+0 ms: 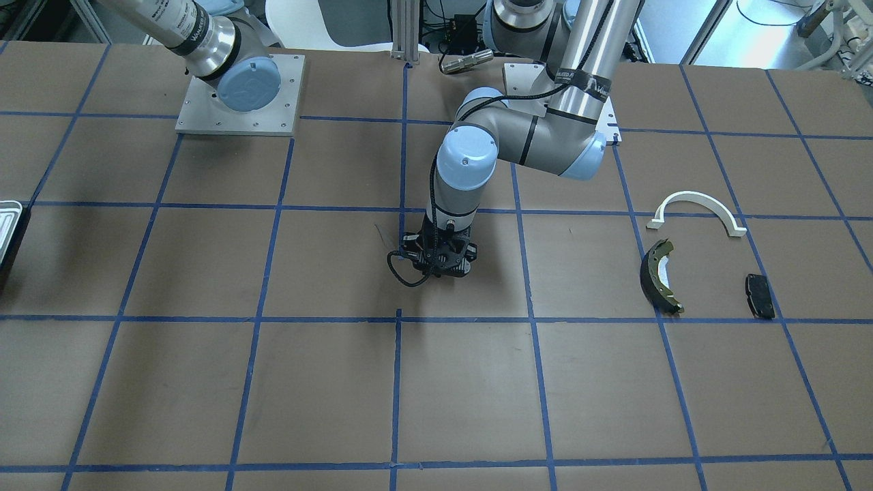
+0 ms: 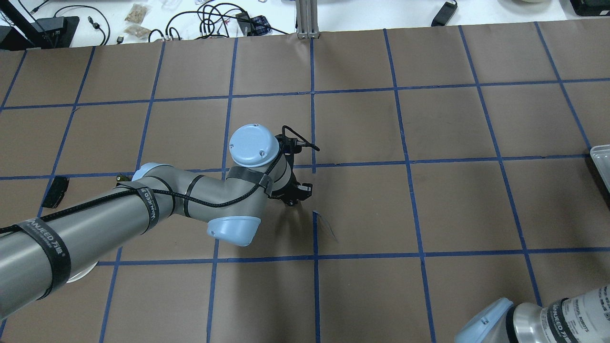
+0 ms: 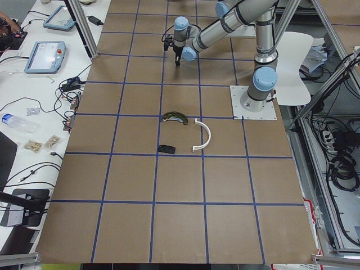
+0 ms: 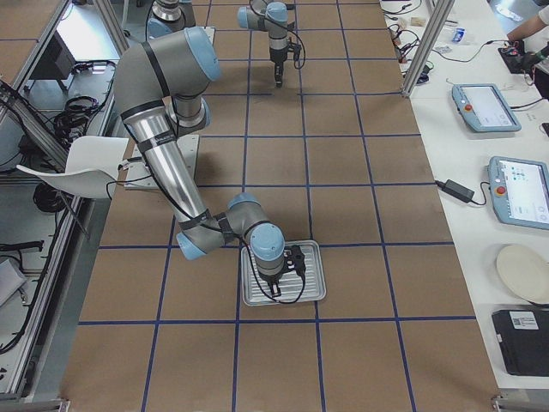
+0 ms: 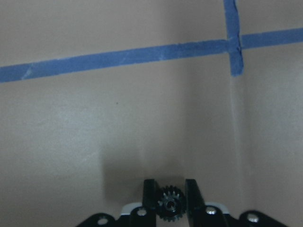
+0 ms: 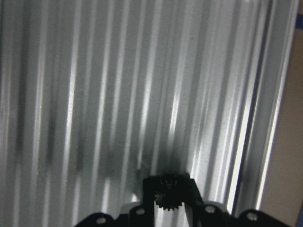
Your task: Place bearing gear from tray to pile
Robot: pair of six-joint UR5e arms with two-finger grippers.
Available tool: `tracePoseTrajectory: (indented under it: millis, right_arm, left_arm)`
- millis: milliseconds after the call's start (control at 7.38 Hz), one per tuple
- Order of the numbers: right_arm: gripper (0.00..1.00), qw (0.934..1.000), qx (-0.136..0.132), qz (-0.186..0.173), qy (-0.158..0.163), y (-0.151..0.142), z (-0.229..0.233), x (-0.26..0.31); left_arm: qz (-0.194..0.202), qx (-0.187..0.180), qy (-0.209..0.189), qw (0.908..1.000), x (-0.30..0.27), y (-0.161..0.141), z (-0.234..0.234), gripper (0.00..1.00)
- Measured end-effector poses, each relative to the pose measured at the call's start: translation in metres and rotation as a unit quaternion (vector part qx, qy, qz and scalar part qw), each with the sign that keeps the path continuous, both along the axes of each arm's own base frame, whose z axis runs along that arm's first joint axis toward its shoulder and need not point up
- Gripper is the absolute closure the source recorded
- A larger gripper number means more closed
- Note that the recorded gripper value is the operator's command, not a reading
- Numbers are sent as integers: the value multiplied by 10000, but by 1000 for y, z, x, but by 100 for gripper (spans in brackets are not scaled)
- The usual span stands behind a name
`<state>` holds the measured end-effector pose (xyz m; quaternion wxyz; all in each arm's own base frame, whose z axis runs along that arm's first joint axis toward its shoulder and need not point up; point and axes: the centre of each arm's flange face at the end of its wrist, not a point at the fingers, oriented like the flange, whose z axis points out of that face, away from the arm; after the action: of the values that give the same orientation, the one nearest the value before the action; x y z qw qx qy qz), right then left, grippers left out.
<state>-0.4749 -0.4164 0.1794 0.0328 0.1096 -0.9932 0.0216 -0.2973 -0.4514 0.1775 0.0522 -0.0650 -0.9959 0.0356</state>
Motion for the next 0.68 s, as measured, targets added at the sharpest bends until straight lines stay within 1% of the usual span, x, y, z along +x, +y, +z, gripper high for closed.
tracePoseTrajectory:
  millis: [135, 271, 406, 542, 677]
  right_arm:
    - [86, 10000, 3, -15, -2, 0, 1, 0]
    - [86, 10000, 0, -52, 4, 1, 4, 2]
    - [86, 9999, -9, -125, -18, -1, 14, 8]
    - [87, 9996, -19, -244, -132, -10, 33, 30]
    - [87, 9991, -10, -334, -249, -29, 52, 72]
  left_arm:
    - [-13, -36, -17, 10000, 2, -8, 15, 100]
    - [30, 0, -159, 9999, 8, -27, 39, 100]
    - [128, 90, -379, 9992, 23, -55, 69, 100]
    - [185, 232, -530, 9982, 54, -87, 102, 100]
    - [205, 384, -609, 9972, 99, -115, 130, 100]
